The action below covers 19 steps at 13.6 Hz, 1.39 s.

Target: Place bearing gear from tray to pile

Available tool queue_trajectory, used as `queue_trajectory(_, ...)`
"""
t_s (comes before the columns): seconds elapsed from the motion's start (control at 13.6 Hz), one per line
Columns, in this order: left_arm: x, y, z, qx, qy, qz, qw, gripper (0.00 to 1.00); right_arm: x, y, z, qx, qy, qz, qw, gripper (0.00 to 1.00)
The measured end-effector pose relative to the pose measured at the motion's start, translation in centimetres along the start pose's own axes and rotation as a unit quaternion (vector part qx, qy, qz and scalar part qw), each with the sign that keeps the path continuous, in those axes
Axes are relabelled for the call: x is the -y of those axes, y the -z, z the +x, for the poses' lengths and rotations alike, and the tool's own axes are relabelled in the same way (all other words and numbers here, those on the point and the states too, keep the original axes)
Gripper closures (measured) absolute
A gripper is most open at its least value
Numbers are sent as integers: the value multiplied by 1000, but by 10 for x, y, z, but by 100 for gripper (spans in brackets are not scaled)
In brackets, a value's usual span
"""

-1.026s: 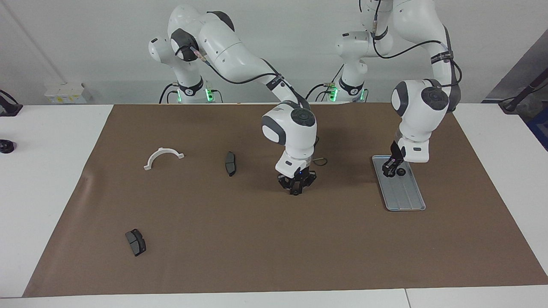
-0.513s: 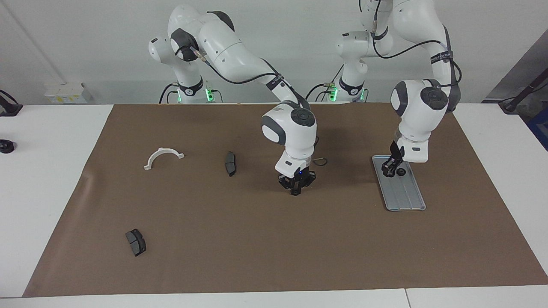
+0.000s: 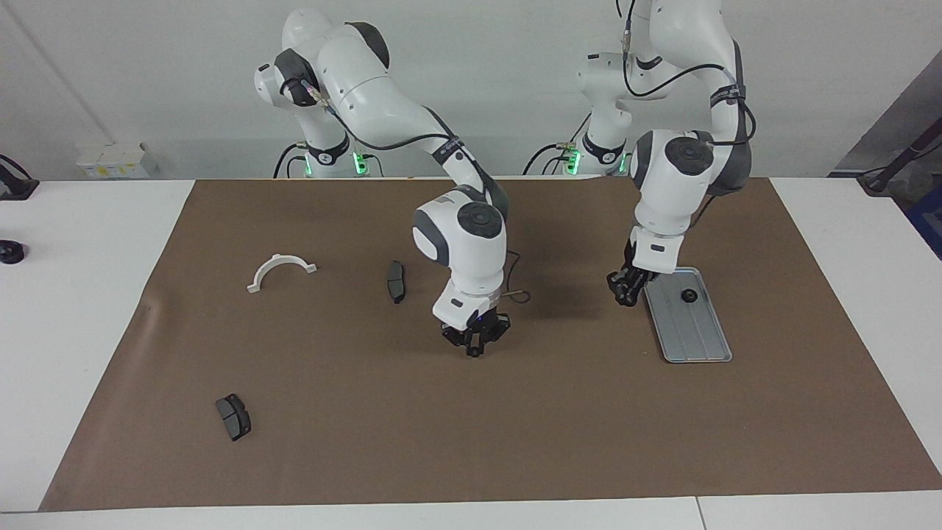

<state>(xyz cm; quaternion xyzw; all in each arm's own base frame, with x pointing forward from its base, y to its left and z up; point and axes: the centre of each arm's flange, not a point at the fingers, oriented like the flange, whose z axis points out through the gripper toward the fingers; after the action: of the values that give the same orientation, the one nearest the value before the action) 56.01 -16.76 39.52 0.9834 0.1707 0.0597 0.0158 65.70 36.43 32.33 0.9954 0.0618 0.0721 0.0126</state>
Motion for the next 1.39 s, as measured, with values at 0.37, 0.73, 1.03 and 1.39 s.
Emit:
queue_trajectory(0.37,-75,-7,-43,-12,-56,-42,997,66,-154,52,33,37,51,-2,998,76)
queue_trajectory(0.73,-180,-53,-71,-8,-60,-75,995,66,-289,38,36,62,88,-3,994,76)
queue_trajectory(1.03,-200,-80,-86,-15,-62,-91,994,66,-376,17,21,73,74,-2,995,76)
queue_trajectory(1.39,-202,-92,-91,-19,-62,-98,993,66,-398,-21,-11,74,57,3,996,76)
